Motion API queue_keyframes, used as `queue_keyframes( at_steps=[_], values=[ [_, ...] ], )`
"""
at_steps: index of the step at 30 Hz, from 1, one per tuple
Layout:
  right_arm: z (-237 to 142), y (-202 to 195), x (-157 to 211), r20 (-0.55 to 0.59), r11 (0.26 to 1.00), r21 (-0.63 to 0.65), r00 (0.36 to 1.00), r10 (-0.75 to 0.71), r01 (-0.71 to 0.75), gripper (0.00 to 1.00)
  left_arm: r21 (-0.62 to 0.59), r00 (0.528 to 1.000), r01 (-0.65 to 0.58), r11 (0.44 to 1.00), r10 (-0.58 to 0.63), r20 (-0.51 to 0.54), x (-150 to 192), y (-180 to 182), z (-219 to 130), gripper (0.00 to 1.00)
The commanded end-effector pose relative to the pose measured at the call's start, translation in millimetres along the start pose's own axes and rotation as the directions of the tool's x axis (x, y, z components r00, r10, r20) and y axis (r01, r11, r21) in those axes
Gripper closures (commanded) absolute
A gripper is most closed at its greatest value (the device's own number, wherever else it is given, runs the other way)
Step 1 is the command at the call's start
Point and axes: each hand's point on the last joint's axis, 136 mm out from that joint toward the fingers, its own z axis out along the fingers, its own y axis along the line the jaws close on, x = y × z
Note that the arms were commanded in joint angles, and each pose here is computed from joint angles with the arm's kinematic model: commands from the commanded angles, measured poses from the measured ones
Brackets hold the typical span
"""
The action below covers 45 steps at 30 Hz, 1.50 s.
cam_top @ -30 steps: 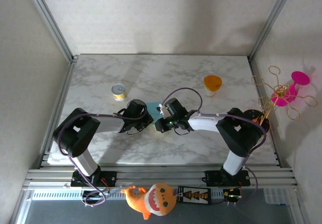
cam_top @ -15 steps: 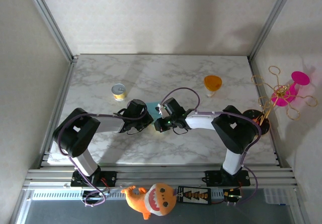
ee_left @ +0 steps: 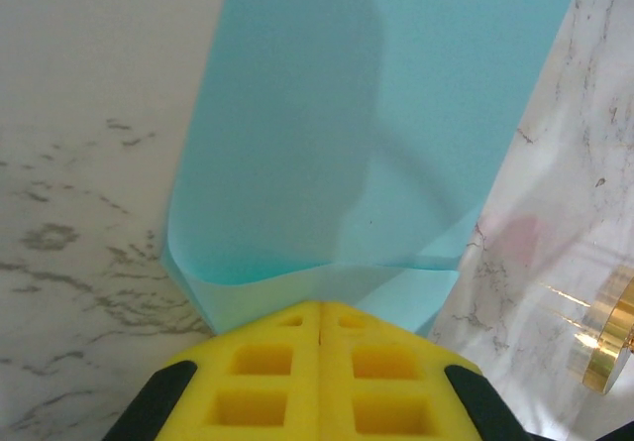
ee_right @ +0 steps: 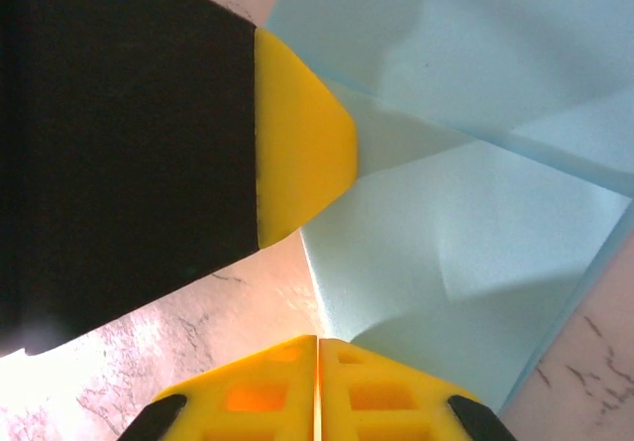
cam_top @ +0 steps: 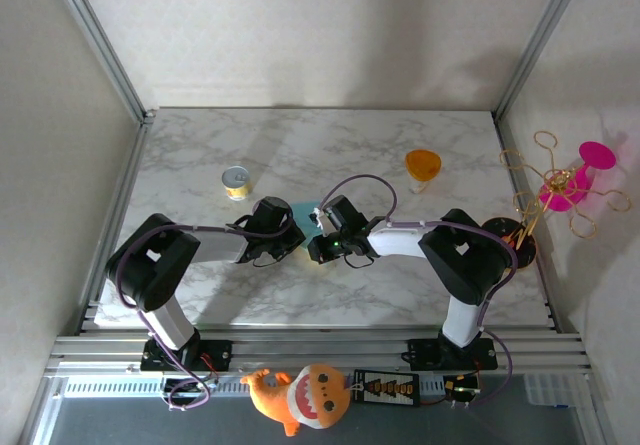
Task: Fold a paper plane with a square sheet of paper (pick it up from the middle)
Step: Third fold the triangle at the center of the table.
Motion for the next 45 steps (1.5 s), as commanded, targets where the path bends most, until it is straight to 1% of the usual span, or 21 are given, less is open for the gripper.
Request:
queue_keyframes(
  at_steps=[1, 11, 21, 28, 34, 35, 37, 39, 41, 45],
  values=[
    [4.5, -7.3, 7.0, -0.035, 0.999, 0.043, 0.999, 0.003, -0.001, 0.9, -0.213, 0.999, 0.037, 0.976, -0.039, -0.003, 8.6, 60.1, 6.8, 0.98],
    [5.1, -15.6, 20.8, -0.073, 0.998, 0.069, 0.997, 0.01, -0.005, 0.9, -0.254, 1.0, 0.028, 0.967, -0.027, 0.006, 6.9, 67.3, 5.2, 0.98],
    [-7.4, -20.5, 54.8, -0.136, 0.998, 0.061, 0.99, 0.036, -0.028, 0.89, -0.288, 1.0, 0.017, 0.957, -0.014, 0.013, 5.3, 74.7, 4.0, 0.98],
    [-13.6, -28.3, 75.3, -0.176, 0.995, 0.088, 0.982, 0.065, -0.05, 0.89, -0.286, 1.0, 0.017, 0.958, -0.013, 0.018, 3.8, 73.5, 3.4, 0.98],
    [-22.6, -32.6, 90.2, -0.177, 0.99, 0.106, 0.978, 0.111, -0.093, 0.89, -0.274, 1.0, 0.01, 0.962, -0.007, 0.012, 3.4, 68.4, 3.8, 0.98],
    [-24.3, -31.8, 85.6, -0.159, 0.989, 0.111, 0.98, 0.118, -0.101, 0.89, -0.268, 1.0, 0.005, 0.963, -0.003, 0.01, 3.4, 66.1, 4.2, 0.98],
    [-30.1, -23.1, 64.2, -0.1, 0.991, 0.097, 0.989, 0.106, -0.096, 0.88, -0.259, 1.0, 0.001, 0.966, 0.001, 0.004, 3.5, 62.6, 4.8, 0.98],
    [-41.0, -9.0, 34.5, -0.005, 0.995, 0.065, 0.997, 0.079, -0.078, 0.86, -0.244, 1.0, -0.001, 0.97, 0.001, 0.001, 3.4, 57.5, 4.6, 0.97],
    [-48.5, 2.6, 14.7, 0.062, 0.997, 0.029, 0.996, 0.063, -0.064, 0.85, -0.228, 1.0, 0.001, 0.974, 0.0, 0.005, 2.3, 51.5, 3.1, 0.97],
    [-44.3, 12.5, -1.5, 0.102, 0.997, -0.019, 0.992, 0.07, -0.069, 0.84, -0.21, 1.0, -0.004, 0.978, 0.005, 0.005, 1.5, 42.6, 1.7, 0.96]
  ],
)
